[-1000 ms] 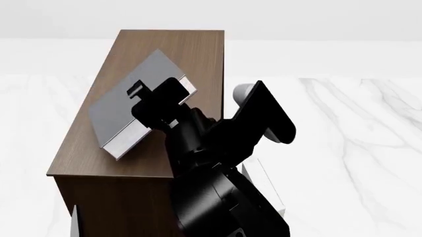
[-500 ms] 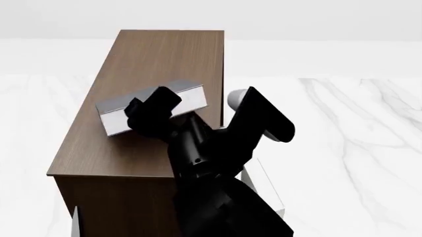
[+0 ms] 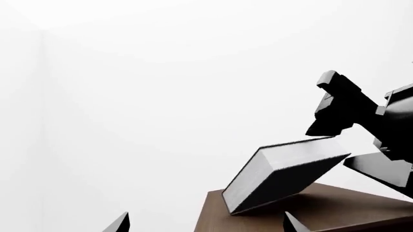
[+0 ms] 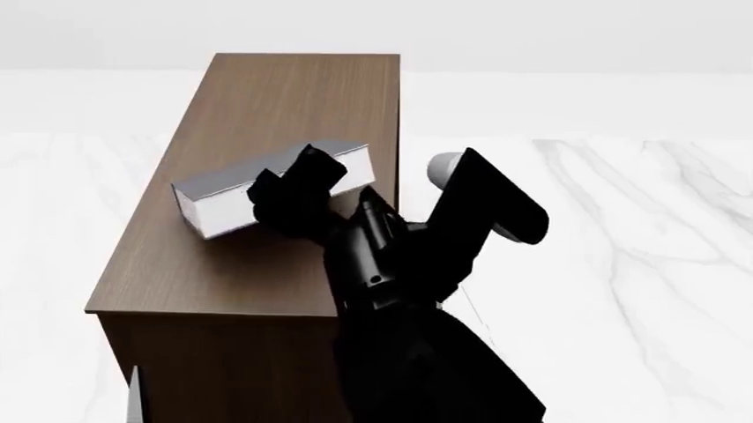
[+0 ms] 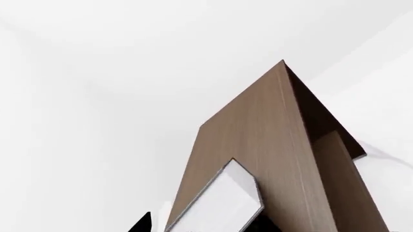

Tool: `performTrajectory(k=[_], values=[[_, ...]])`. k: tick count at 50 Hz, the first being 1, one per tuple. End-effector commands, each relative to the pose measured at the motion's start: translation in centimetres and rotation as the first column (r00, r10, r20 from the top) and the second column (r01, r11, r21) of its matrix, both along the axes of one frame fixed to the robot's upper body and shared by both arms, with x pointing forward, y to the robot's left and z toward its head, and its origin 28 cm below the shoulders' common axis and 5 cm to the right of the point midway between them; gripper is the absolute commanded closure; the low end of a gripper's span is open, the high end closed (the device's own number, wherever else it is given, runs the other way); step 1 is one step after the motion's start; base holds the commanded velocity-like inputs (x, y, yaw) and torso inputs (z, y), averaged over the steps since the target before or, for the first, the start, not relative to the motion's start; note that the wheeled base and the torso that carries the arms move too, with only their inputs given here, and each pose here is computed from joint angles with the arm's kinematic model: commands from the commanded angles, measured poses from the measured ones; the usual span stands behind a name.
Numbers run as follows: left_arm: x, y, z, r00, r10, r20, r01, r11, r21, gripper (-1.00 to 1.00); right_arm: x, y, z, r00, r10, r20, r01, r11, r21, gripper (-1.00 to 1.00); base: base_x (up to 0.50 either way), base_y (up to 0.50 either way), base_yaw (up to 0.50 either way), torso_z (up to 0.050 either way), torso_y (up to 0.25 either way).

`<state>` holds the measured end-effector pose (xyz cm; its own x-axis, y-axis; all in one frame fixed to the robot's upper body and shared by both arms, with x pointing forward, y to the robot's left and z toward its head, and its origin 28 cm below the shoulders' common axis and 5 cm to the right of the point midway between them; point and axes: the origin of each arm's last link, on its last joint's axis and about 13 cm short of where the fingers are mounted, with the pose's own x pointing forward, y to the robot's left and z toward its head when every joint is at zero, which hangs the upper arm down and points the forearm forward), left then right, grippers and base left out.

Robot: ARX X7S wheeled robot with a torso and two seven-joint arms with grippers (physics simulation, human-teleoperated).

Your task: Pick up the book in the middle and place it on the cabinet shelf.

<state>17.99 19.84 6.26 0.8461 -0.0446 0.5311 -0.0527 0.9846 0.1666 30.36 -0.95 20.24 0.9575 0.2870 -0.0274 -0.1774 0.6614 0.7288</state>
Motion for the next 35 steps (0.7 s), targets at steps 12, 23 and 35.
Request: performTrajectory(k=[12,23,35], values=[[0.3,0.0,0.2,1.0,0.012,0.012,-0.012,1.0,0.006,-1.0,-0.5,-4.8,0.4,0.97,-0.242,-0.011,0.241,0.969,-0.059,-1.0,0.0,0.0,0.0,0.0,0.0],[0.1,-0.1,0.1,1.0,0.005,0.013,-0.005,1.0,0.011,-1.0,-1.6,-6.8,-0.1,0.955,-0.296,-0.006,0.295,0.953,-0.072,-1.0,0.0,0.0,0.0,0.0,0.0],[0.1,-0.2,0.1,1.0,0.002,0.014,-0.003,1.0,0.013,-1.0,-2.6,-8.2,-0.8,0.94,-0.34,0.032,0.341,0.934,-0.104,-1.0,0.0,0.0,0.0,0.0,0.0]])
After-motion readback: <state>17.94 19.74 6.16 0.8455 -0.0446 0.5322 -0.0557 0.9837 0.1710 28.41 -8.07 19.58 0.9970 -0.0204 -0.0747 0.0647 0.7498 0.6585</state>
